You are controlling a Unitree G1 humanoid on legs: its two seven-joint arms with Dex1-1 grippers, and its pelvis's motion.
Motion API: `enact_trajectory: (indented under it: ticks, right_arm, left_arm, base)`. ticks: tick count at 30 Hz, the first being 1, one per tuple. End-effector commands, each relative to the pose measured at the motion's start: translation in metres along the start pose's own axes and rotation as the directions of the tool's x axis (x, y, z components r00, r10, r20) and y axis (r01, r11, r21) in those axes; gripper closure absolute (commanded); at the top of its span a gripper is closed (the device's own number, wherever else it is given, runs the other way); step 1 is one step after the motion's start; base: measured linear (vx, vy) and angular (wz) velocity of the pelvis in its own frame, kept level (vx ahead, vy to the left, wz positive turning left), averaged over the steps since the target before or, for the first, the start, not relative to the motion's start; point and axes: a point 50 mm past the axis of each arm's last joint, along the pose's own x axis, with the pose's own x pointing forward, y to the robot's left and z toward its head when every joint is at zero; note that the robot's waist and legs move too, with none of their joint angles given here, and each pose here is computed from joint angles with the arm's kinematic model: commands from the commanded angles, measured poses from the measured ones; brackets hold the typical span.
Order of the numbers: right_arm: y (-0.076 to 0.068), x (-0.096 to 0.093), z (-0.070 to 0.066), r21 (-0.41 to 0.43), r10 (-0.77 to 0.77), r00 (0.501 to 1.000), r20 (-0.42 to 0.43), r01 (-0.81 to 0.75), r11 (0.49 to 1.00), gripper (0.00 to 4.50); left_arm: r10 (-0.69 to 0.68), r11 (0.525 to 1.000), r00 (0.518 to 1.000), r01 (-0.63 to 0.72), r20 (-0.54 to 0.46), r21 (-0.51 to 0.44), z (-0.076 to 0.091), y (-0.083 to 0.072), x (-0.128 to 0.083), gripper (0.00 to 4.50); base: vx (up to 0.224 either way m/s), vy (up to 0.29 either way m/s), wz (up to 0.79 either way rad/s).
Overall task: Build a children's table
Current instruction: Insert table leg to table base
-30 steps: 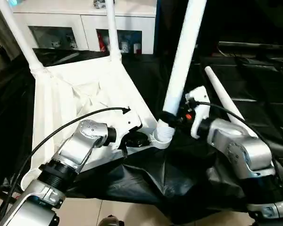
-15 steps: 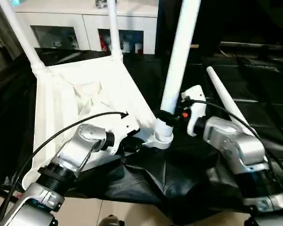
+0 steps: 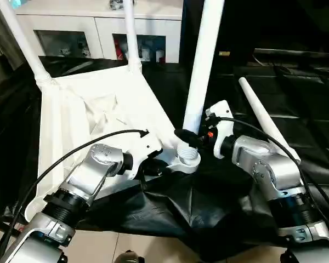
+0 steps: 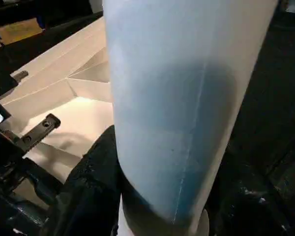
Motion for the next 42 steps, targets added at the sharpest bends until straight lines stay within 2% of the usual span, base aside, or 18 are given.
enact_trajectory:
  ticks: [1,11,16,27,42]
  right_arm:
    - [-0.001,0.0,0.001,-0.013,0.012,1.0,-0.014,-0.012,1.0,2.62]
    - [-0.003,-0.001,-0.005,-0.016,0.016,0.997,-0.071,-0.017,1.0,2.62]
    - [-0.003,0.0,-0.009,-0.005,0.016,0.995,-0.097,-0.017,1.0,2.62]
    - [0.0,0.0,-0.013,0.016,0.056,0.986,-0.154,-0.054,0.998,2.62]
    - [0.0,-0.007,-0.008,0.023,0.079,0.985,-0.153,-0.076,0.997,2.62]
  left_arm:
    - [0.021,1.0,1.0,-0.021,-0.009,0.004,-0.002,0.002,-0.002,4.38]
    - [0.02,1.0,0.999,-0.019,-0.035,0.024,-0.006,-0.004,0.001,4.5]
    - [0.005,1.0,1.0,-0.005,0.016,0.019,-0.002,-0.008,0.003,4.5]
    - [0.012,1.0,1.0,-0.012,0.018,0.017,-0.001,-0.009,0.003,4.5]
    - [0.036,0.999,0.999,-0.036,0.009,0.015,-0.003,-0.006,0.004,4.5]
  base:
    - [0.0,0.0,0.0]
    - [0.0,0.0,0.0]
    - [0.0,0.0,0.0]
    - [0.0,0.0,0.0]
    - [0.0,0.0,0.0]
